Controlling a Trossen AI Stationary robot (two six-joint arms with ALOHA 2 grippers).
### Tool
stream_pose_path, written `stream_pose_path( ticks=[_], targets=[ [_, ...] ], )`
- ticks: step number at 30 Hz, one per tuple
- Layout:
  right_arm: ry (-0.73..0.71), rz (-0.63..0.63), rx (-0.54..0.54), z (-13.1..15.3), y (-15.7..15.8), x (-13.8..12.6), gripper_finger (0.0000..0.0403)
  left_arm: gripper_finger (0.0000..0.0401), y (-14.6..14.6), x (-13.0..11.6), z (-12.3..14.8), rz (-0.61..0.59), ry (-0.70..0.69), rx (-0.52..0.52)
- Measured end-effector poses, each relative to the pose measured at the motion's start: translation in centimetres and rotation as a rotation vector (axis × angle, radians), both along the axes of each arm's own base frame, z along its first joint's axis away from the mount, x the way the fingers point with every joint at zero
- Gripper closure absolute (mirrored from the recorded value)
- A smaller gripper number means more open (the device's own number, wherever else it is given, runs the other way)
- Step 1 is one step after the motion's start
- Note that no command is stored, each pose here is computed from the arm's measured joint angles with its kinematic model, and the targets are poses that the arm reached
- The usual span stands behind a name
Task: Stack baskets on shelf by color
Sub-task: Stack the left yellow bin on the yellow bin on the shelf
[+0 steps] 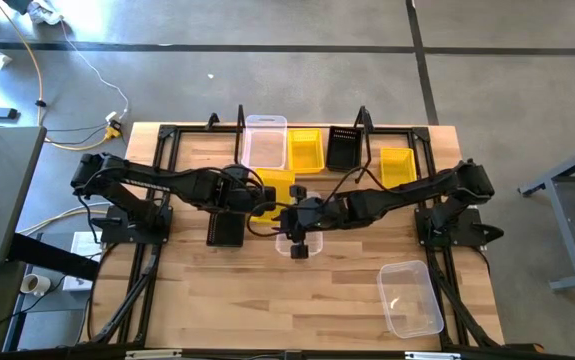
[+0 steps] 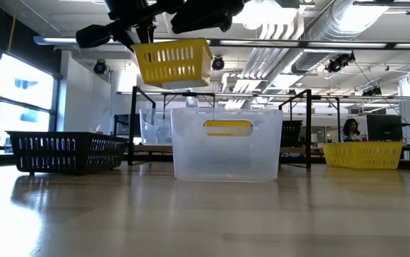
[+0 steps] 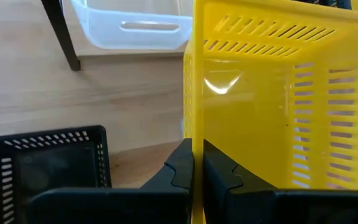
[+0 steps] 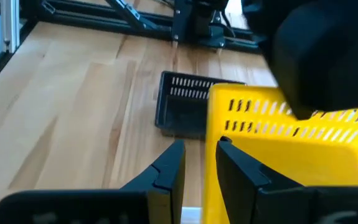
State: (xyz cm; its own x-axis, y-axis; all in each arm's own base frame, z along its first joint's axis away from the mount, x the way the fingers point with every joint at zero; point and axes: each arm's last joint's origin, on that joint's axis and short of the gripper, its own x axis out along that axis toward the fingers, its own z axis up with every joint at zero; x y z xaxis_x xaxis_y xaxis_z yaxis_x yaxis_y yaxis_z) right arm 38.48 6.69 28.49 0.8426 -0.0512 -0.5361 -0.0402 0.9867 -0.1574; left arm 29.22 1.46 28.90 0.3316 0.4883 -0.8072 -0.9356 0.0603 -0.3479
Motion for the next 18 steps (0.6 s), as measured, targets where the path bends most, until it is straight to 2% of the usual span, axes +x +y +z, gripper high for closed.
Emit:
stream_pose_path(
  ticks=[12, 18],
  targets=[
    [0.103, -0.088, -0.019, -0.86, -0.6, -0.62, 0.0325, 0.0401, 0.75, 0.42, 0.2, -0.027, -0.023, 0.019],
    [0.083, -0.067, -0.063, -0.26, -0.28, -0.5, 0.0325, 0.0401, 0.66, 0.43, 0.19, -0.048, -0.015, 0.015]
  ],
)
